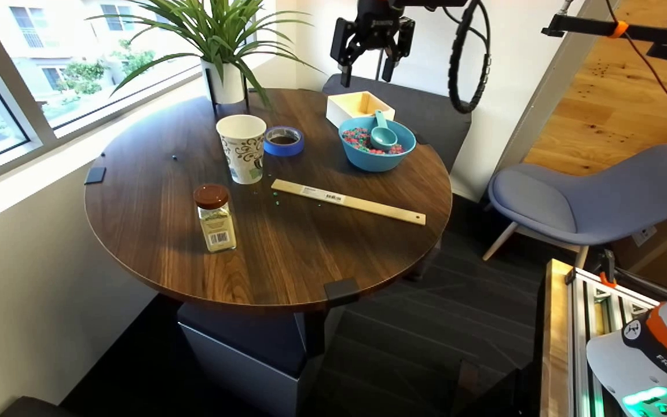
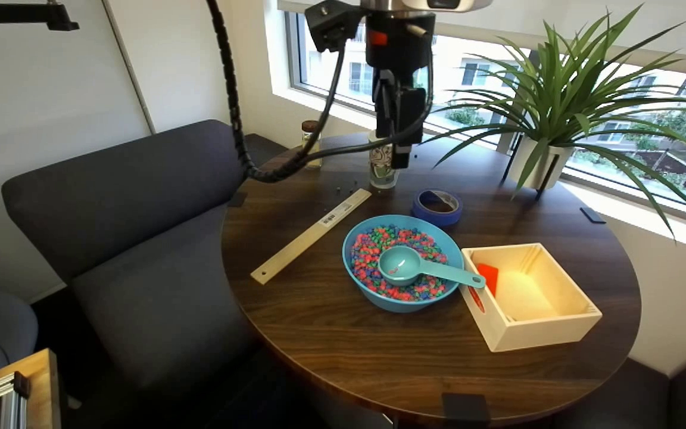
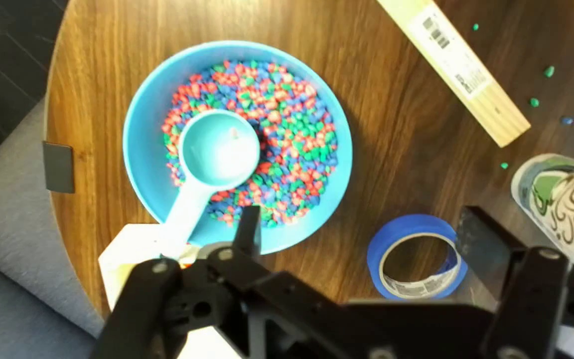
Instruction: Put the blue masking tape in the wooden box
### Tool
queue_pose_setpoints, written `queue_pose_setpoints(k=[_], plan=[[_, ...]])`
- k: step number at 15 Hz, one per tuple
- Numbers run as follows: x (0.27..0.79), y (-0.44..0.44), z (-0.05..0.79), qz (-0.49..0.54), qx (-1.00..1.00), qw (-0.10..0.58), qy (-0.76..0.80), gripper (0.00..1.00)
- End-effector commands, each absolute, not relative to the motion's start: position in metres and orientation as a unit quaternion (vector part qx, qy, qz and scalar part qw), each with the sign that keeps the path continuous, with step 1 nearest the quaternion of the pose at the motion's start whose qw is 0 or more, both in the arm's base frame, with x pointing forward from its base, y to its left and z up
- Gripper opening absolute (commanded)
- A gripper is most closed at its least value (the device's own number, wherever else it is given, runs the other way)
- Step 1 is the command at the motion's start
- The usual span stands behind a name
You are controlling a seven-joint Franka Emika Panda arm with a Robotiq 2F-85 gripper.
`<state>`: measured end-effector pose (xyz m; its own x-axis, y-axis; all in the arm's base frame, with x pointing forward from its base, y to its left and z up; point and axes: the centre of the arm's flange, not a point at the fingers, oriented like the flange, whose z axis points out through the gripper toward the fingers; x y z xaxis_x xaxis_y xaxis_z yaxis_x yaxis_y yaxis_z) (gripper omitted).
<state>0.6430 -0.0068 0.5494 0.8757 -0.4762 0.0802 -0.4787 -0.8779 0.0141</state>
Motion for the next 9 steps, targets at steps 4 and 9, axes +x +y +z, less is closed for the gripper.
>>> queue_pose_setpoints(k=[4,9], plan=[[0.677,-0.018,0.539,0.041,0.969,-0.009,-0.242,1.00],[0.688,-0.011,0.531,0.050,0.967,0.003,-0.249,1.00]])
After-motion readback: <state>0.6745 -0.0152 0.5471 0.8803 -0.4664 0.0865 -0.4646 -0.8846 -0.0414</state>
